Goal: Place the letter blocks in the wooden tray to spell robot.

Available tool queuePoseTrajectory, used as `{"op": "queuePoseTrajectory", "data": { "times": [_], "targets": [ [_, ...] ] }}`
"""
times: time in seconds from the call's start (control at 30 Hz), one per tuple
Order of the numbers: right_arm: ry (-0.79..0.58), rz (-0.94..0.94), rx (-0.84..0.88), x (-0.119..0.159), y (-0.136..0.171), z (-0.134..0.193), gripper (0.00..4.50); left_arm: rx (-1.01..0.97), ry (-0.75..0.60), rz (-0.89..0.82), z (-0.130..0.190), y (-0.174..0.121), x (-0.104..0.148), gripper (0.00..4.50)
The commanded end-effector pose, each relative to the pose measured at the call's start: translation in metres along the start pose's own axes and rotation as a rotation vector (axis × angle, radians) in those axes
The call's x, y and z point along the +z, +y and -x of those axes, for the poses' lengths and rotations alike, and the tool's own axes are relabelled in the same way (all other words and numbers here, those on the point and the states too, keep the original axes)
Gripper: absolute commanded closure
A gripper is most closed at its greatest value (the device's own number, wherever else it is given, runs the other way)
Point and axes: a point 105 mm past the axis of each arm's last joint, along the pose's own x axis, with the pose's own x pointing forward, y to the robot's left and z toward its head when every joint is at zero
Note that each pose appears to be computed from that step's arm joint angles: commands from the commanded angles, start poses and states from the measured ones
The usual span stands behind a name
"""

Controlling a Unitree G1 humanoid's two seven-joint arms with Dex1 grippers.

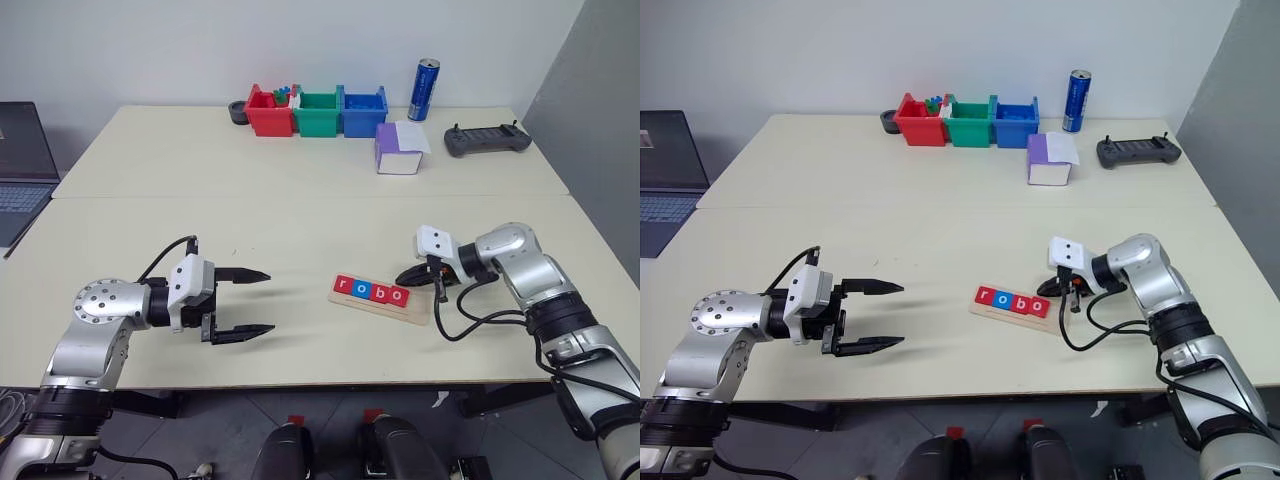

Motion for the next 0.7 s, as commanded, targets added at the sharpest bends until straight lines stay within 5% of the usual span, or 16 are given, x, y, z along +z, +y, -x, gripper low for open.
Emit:
{"op": "queuePoseTrajectory", "data": {
  "times": [0.03,0.33,0.53,0.7],
  "targets": [
    [-0.018,0.022,0.016,0.007,0.003,0.000,4.46,0.015,-0.004,-0.042,0.006,0.004,0.009,0.00],
    [-0.019,0.020,0.038,0.008,0.010,-0.001,4.46,0.014,-0.006,-0.040,0.005,0.004,0.009,0.00],
    [-0.031,0.003,-0.066,0.012,-0.009,0.021,4.46,0.014,-0.007,-0.042,0.005,0.004,0.009,0.00],
    [0.000,-0.021,-0.054,-0.002,0.003,0.036,4.46,0.014,-0.007,-0.042,0.005,0.004,0.009,0.00]
  ]
}}
